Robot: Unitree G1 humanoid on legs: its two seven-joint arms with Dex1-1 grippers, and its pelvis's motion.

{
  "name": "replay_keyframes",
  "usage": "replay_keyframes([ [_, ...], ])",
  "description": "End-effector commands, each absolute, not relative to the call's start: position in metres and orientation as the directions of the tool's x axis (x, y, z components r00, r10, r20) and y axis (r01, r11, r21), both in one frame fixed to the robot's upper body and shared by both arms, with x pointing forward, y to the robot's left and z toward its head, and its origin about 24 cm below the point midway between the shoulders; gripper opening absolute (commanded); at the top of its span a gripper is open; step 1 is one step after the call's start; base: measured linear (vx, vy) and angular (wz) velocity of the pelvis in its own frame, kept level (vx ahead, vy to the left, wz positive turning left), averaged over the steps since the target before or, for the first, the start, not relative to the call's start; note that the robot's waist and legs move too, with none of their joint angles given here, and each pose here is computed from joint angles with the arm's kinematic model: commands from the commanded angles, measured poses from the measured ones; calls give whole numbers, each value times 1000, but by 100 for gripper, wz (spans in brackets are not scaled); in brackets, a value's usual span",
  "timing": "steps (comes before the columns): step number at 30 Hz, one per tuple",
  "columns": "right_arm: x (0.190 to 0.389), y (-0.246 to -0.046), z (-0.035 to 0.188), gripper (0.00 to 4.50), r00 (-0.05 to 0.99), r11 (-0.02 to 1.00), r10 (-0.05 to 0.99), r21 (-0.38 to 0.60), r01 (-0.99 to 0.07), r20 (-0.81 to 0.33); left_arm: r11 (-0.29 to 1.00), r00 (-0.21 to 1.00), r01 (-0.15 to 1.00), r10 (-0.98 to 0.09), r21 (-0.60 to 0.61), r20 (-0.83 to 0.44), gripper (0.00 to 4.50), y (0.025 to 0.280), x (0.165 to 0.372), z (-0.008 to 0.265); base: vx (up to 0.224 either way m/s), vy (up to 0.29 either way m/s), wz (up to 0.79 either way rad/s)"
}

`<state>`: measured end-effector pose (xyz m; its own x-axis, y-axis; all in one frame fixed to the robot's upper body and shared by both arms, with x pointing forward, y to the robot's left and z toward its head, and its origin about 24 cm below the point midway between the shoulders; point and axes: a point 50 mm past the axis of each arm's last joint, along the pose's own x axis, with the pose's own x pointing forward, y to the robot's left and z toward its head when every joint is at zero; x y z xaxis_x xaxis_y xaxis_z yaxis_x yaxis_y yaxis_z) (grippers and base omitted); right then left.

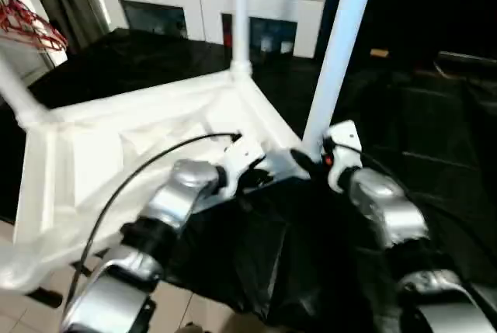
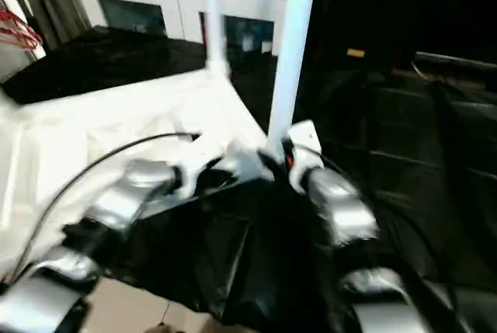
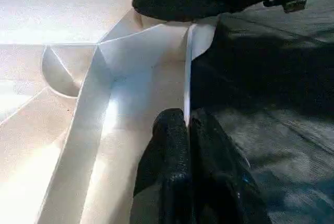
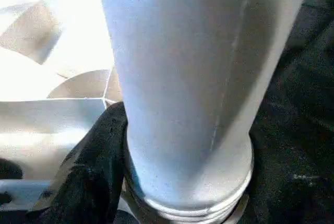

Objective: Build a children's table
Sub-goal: Rotate leg to tighten

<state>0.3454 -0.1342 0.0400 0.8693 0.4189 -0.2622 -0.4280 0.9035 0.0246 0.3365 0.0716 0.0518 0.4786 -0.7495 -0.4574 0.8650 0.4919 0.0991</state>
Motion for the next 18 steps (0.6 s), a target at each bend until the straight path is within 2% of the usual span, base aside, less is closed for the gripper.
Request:
replay_keyframes([
  [1, 339, -103, 28, 269, 811, 855, 510, 62, -516, -288, 545, 561, 824, -750, 154, -350, 0, 62, 346, 71, 0, 0, 0],
  [3, 339, -101, 29, 339, 808, 850, 519, 69, -522, -280, 527, 544, 836, -764, 151, -347, 0, 60, 344, 71, 0, 0, 0],
  [7, 340, -100, 31, 351, 796, 834, 542, 59, -549, -269, 498, 518, 854, -782, 153, -347, 0, 61, 341, 69, 0, 0, 0],
  [9, 341, -105, 34, 378, 791, 819, 549, -16, -574, -270, 465, 487, 872, -801, 152, -347, 0, 64, 338, 67, 0, 0, 0],
  [18, 328, -129, 41, 378, 621, 636, 737, -38, -771, -267, 295, 320, 948, -877, 122, -359, 0, 84, 319, 62, 0, 0, 0],
])
